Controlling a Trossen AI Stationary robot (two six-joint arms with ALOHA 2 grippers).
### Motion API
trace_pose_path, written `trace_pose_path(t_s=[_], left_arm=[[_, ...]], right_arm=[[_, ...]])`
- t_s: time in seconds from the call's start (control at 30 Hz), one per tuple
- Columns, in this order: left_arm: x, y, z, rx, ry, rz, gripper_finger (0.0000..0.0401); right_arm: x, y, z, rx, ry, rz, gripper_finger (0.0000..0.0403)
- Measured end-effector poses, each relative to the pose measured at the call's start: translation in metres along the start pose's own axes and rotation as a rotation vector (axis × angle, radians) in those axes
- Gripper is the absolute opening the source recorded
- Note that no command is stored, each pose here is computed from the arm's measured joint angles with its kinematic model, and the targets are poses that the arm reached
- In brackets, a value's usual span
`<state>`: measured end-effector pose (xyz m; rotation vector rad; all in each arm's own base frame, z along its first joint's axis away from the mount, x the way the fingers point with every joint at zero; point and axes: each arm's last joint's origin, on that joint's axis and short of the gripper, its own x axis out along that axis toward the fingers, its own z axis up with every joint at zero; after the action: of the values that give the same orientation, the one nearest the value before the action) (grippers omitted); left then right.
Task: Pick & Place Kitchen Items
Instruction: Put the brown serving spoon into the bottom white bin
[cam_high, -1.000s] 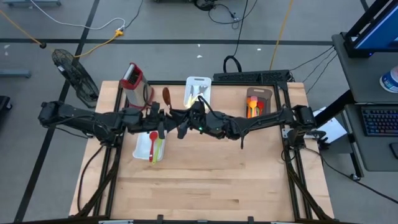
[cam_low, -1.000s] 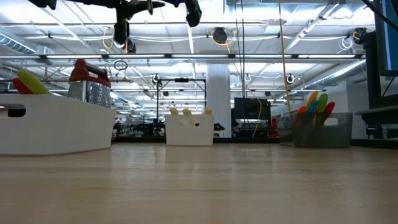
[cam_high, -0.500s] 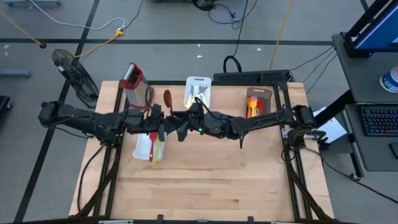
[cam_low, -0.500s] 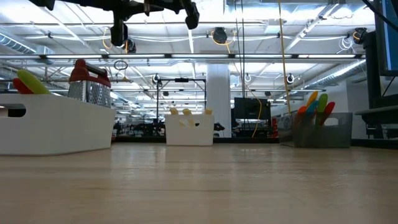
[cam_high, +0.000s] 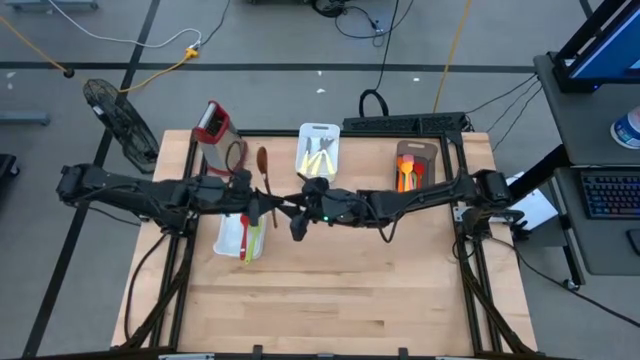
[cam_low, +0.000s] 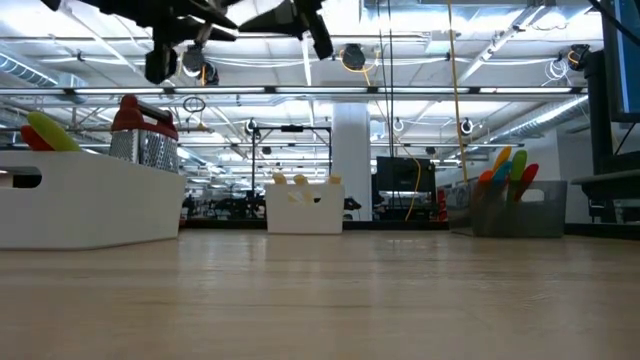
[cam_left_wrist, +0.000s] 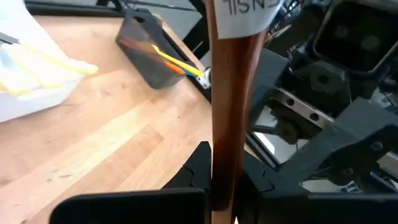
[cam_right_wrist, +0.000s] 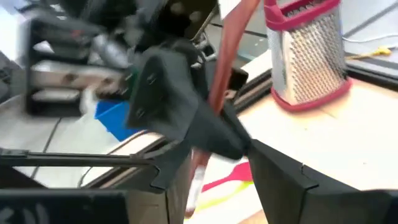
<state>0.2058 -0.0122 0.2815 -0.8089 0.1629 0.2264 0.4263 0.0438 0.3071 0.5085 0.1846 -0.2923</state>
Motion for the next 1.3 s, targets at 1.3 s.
trace_pose_path(t_s=[1.3], left_arm=[[-0.072,0.008,-0.04,-0.688,0.576,0.212,0.0021]], right_arm=[[-0.116,-0.037,0.01,-0.347,0.057,0.031,0.001]])
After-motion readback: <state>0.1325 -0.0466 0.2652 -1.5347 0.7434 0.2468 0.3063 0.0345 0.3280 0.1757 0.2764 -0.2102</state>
